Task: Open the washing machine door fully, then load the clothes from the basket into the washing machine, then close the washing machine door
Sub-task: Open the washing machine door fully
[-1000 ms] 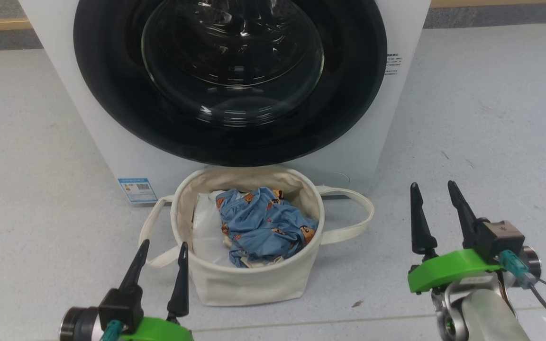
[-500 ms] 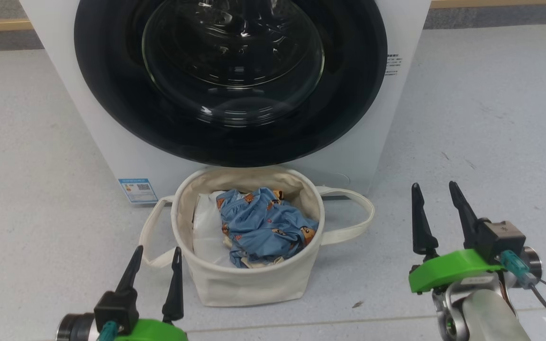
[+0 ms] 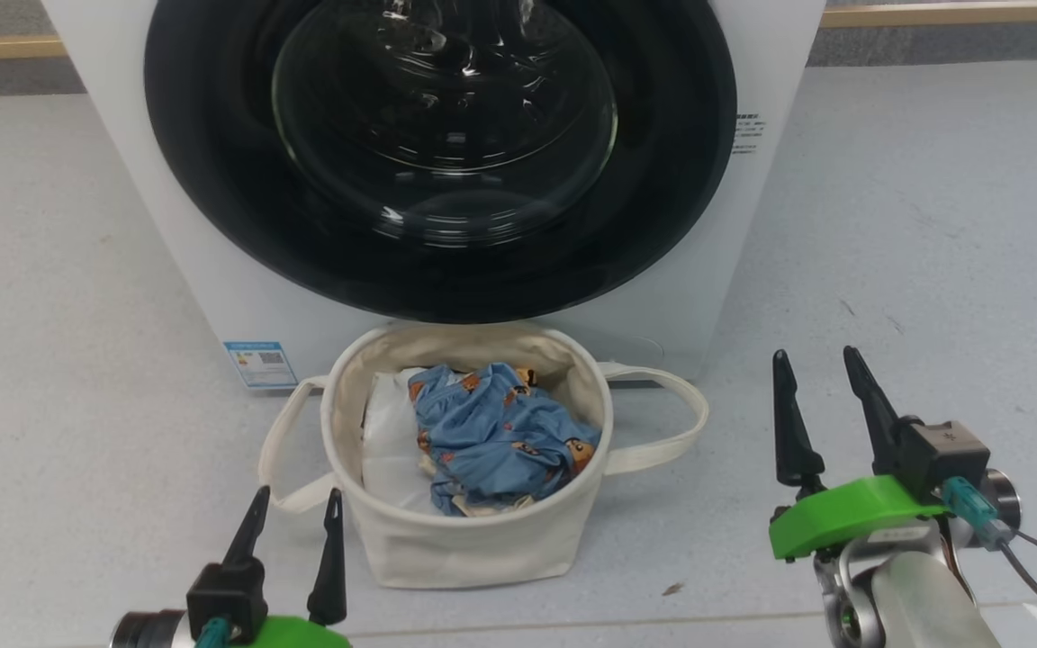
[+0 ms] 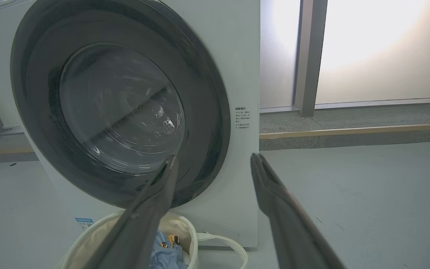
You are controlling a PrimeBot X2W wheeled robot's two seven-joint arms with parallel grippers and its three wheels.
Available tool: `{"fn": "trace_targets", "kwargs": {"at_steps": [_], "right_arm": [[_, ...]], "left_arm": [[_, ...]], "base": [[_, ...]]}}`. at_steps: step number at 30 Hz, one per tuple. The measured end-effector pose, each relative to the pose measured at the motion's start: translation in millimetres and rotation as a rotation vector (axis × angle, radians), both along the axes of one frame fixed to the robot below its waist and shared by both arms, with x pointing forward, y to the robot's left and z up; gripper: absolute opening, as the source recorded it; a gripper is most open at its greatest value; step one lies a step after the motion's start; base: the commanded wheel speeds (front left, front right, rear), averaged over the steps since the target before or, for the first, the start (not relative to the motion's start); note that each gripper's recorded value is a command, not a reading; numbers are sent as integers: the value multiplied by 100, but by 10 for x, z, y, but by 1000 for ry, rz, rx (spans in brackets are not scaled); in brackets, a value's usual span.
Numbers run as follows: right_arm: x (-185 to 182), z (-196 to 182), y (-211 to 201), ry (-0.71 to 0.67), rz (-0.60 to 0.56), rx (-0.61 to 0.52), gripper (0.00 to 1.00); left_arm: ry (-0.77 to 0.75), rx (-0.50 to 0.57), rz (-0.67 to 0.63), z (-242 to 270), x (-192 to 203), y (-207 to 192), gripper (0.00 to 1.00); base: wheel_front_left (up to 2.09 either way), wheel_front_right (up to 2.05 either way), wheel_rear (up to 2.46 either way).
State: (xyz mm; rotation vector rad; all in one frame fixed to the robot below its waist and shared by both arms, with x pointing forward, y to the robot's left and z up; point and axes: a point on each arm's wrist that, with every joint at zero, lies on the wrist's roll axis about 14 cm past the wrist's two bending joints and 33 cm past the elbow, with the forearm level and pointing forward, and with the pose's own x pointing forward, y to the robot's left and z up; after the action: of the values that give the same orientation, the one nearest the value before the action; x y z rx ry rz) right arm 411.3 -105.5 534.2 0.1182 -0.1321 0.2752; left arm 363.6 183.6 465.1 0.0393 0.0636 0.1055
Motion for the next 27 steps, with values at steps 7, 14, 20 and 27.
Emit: {"fn": "trace_targets", "kwargs": {"at_steps": [7, 14, 20, 27], "right_arm": [[10, -20, 3, 5, 1, 0, 100], [26, -25, -9, 7, -3, 1, 100], [27, -23, -26, 7, -8, 4, 100], [27, -24, -43, 8, -11, 9, 100]], "left_arm": [[13, 16, 4, -40, -4, 6, 100], [21, 25, 7, -60, 18, 19, 100], [23, 25, 18, -65, 18, 31, 100], [-17, 6, 62, 56, 44, 118, 100]], "base": [[164, 63, -227], [119, 124, -243], [82, 160, -242], [95, 113, -208]]}}
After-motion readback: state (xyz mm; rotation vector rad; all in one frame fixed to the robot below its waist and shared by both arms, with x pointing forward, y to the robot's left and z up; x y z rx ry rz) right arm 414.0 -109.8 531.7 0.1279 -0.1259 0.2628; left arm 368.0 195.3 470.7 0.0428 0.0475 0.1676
